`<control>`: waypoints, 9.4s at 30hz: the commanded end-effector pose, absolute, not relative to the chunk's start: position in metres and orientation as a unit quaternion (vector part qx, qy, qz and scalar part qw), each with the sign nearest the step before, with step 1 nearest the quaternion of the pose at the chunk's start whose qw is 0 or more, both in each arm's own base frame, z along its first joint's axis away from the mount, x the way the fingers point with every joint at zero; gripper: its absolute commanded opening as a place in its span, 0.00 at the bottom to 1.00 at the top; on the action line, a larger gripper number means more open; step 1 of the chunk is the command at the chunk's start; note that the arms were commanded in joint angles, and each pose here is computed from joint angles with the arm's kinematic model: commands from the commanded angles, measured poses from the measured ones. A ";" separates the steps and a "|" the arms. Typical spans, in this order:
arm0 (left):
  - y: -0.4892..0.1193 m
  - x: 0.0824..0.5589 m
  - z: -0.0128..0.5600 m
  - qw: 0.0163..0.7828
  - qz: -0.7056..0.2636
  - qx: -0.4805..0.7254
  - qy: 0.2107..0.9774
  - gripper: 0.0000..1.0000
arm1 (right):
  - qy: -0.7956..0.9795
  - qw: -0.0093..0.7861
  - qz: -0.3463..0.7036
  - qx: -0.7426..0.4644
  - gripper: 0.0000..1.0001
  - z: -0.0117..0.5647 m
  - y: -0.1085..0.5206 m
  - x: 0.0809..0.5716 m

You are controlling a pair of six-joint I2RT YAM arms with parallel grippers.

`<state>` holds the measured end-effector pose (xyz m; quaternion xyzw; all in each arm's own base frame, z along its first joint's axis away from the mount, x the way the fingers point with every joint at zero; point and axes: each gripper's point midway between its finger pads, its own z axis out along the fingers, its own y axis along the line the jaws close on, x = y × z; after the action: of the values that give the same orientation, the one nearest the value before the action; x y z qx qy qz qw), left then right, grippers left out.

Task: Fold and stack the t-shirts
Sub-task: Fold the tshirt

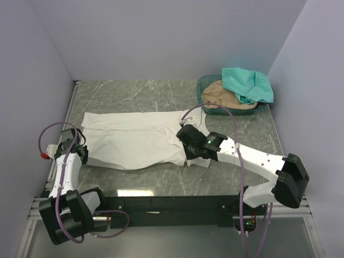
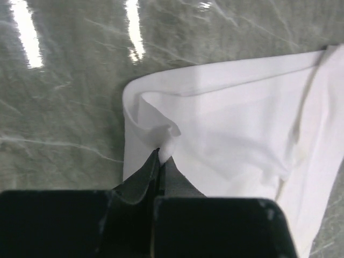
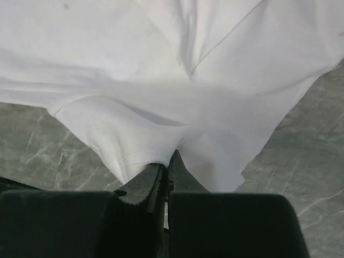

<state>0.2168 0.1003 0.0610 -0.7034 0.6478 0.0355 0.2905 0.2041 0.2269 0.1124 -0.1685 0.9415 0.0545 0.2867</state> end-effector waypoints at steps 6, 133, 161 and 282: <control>0.103 0.258 0.089 0.315 0.020 -0.687 0.654 0.01 | 0.927 0.345 0.028 -0.142 0.00 0.152 0.218 0.270; -0.222 0.219 0.017 0.098 -0.258 -0.331 0.902 0.99 | 0.885 0.280 0.372 -0.006 0.95 0.067 0.360 0.561; -0.241 0.167 0.114 0.284 -0.196 -0.247 0.906 1.00 | 0.920 0.335 0.198 -0.046 0.99 0.172 0.273 0.478; -0.212 0.208 0.115 0.263 -0.347 -0.143 0.889 0.01 | 0.925 0.309 0.124 -0.180 0.00 0.095 0.245 0.207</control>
<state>0.1659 -0.2042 0.0834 -0.1627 0.9069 -0.3454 0.1784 0.1724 0.2429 0.0695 -0.1895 0.9386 0.1282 0.2583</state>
